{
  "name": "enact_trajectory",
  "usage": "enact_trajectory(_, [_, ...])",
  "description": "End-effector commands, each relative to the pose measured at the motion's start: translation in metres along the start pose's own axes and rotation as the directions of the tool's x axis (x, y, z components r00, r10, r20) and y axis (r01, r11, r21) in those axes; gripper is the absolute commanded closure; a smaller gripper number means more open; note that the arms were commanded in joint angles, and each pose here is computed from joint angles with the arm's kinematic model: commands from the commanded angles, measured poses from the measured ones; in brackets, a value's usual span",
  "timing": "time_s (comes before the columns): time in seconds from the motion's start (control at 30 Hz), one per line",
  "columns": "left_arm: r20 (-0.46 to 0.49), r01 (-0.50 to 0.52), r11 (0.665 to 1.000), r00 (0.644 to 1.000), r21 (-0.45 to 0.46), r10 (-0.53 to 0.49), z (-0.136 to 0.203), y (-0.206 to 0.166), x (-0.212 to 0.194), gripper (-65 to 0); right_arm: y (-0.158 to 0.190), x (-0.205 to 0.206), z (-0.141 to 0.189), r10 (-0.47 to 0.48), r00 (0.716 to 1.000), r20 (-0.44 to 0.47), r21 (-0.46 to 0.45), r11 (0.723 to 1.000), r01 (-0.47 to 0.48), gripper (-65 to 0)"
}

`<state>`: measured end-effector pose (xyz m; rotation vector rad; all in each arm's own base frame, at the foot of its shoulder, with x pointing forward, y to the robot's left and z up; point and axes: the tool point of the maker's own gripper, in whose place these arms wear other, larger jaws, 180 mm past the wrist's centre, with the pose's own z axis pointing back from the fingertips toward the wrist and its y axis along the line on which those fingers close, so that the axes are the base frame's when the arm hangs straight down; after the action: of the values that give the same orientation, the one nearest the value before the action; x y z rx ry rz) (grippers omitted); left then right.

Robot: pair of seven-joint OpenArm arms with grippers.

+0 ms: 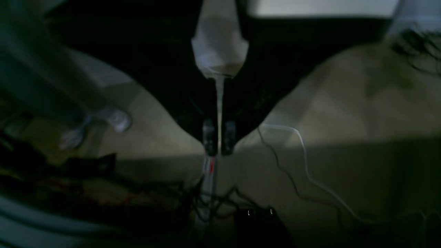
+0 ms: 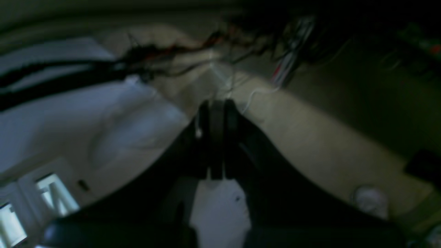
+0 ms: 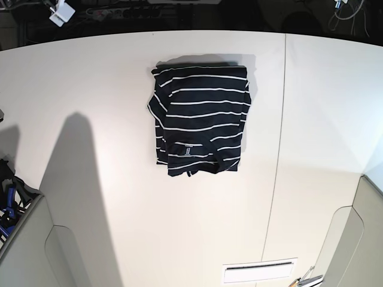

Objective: Fold the T-shirt properly

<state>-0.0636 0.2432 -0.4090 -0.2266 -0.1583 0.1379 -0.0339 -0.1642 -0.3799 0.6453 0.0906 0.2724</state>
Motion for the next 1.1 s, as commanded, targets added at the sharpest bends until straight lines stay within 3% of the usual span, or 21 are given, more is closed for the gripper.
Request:
enact_trajectory(0.0, [-0.004,-0.015,1.0,1.0,0.001,0.015,0.003,0.004,-0.006,-2.6,0.002,-0.005,0.002,-0.006,1.0,-0.007,0.012,1.0,0.006,0.0])
enact_trajectory(0.13, [-0.014,-0.085,0.996,0.996,0.016,0.085,-0.004,0.017,-0.024,-2.6,-0.001,-0.026,-0.009,-0.074,0.996,-0.057,0.04,0.996,0.077,0.0])
enact_trajectory(0.27, [-0.03,-0.146,0.989,0.989,0.036,0.147,-0.008,0.028,-0.044,-2.5,0.0,-0.061,-0.034,-0.178,0.973,-0.148,0.094,0.977,0.193,0.0])
enact_trajectory(0.37, [-0.053,-0.186,0.981,0.981,0.048,0.188,-0.012,0.034,-0.058,-2.6,-0.008,-0.09,-0.061,-0.212,0.953,-0.218,0.062,0.971,0.23,0.0])
enact_trajectory(0.47, [-0.131,-0.149,0.988,0.979,0.046,0.154,-0.019,0.031,-0.076,-2.5,-0.024,-0.113,-0.088,-0.184,0.934,-0.306,0.003,0.981,0.194,0.0])
enact_trajectory(0.6, [-0.286,-0.045,0.979,0.953,0.199,0.102,-0.037,0.05,-0.109,-2.5,-0.046,-0.133,-0.112,-0.137,0.889,-0.436,-0.041,0.99,0.132,0.0])
enact_trajectory(0.7, [-0.37,0.036,0.966,0.927,0.256,0.063,-0.054,0.055,-0.127,-2.5,-0.062,-0.132,-0.124,-0.097,0.86,-0.501,-0.055,0.995,0.079,0.0])
enact_trajectory(0.9, [-0.507,0.087,0.976,0.862,0.201,0.027,-0.104,0.037,-0.152,-2.5,-0.096,-0.099,-0.142,0.006,0.851,-0.524,-0.085,0.995,-0.059,0.0])
enact_trajectory(1.07, [-0.574,0.095,0.983,0.819,0.154,0.011,-0.15,0.013,-0.159,-2.5,-0.115,-0.07,-0.143,0.03,0.847,-0.531,-0.114,0.988,-0.107,0.0])
